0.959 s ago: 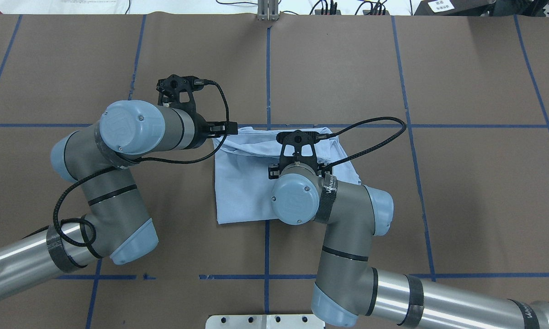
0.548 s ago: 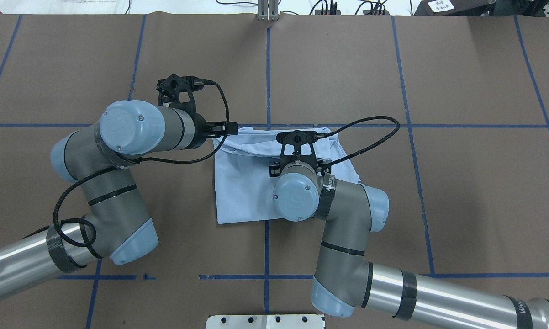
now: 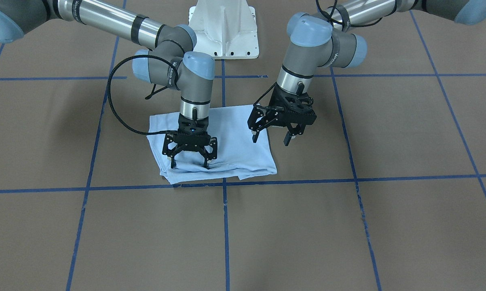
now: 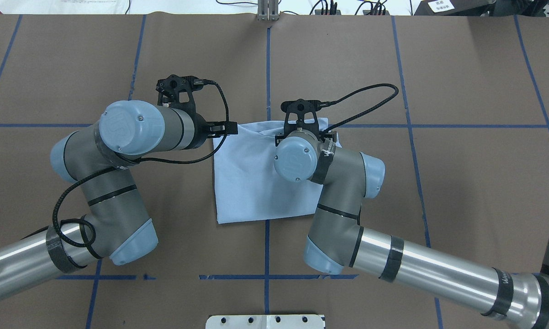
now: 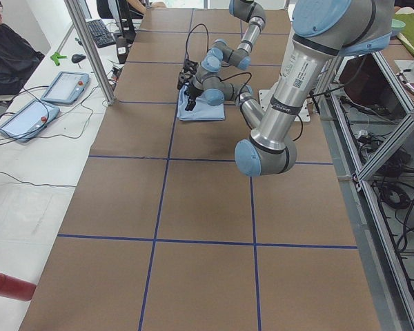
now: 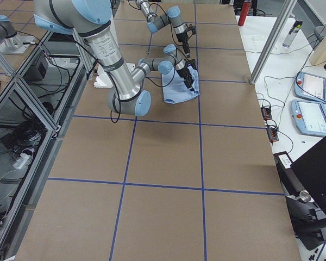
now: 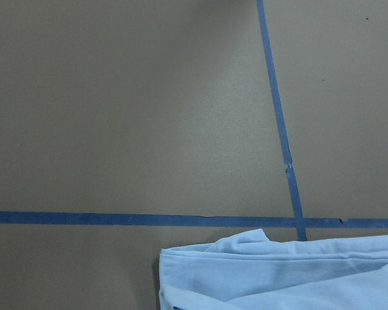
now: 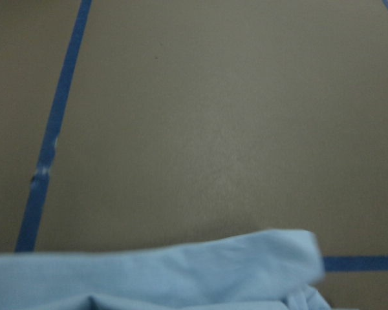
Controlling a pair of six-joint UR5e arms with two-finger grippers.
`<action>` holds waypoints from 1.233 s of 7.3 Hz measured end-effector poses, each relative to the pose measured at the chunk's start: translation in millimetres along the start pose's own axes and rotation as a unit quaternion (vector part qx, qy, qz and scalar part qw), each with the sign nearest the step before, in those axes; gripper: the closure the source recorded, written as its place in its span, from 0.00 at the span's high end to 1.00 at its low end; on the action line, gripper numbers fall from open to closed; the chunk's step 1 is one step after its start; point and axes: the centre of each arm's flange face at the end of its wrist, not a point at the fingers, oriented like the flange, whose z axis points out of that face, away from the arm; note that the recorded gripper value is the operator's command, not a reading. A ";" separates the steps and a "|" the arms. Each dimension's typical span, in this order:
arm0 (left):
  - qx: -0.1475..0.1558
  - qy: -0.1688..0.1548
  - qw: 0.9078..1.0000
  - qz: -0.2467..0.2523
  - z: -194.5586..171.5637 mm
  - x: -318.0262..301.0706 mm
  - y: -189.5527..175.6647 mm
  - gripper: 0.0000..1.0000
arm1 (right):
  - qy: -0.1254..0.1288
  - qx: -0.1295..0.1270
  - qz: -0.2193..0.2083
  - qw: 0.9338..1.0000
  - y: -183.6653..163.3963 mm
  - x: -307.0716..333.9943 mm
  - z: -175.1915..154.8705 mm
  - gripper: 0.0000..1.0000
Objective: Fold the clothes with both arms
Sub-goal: 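Lower the folded edge onto the far edge and open both grippers, then raise the right gripper away from the shirt while the left gripper lifts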
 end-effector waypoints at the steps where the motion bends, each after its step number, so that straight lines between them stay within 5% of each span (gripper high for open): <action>1: 0.000 0.001 1.000 0.000 -1.7 0.3 0.0 1.00 | 0.013 0.001 0.005 1.000 -27.9 1.3 11.8 1.00; 3: -0.001 0.001 1.000 -0.001 -1.9 -0.3 1.6 1.00 | 0.021 -0.010 0.025 0.999 -97.7 24.9 23.3 1.00; 5: -0.007 -0.009 1.000 -0.017 11.5 0.6 7.4 1.00 | -0.015 -0.057 0.051 0.997 -153.9 38.1 8.0 1.00; 7: -0.015 -0.032 0.999 -0.038 45.9 4.6 10.0 1.00 | -0.053 -0.091 0.044 0.993 -167.3 44.7 -8.5 1.00; 9: -0.019 -0.044 0.998 -0.043 62.8 10.8 14.7 1.00 | -0.064 -0.098 0.040 0.992 -163.3 54.8 -12.5 1.00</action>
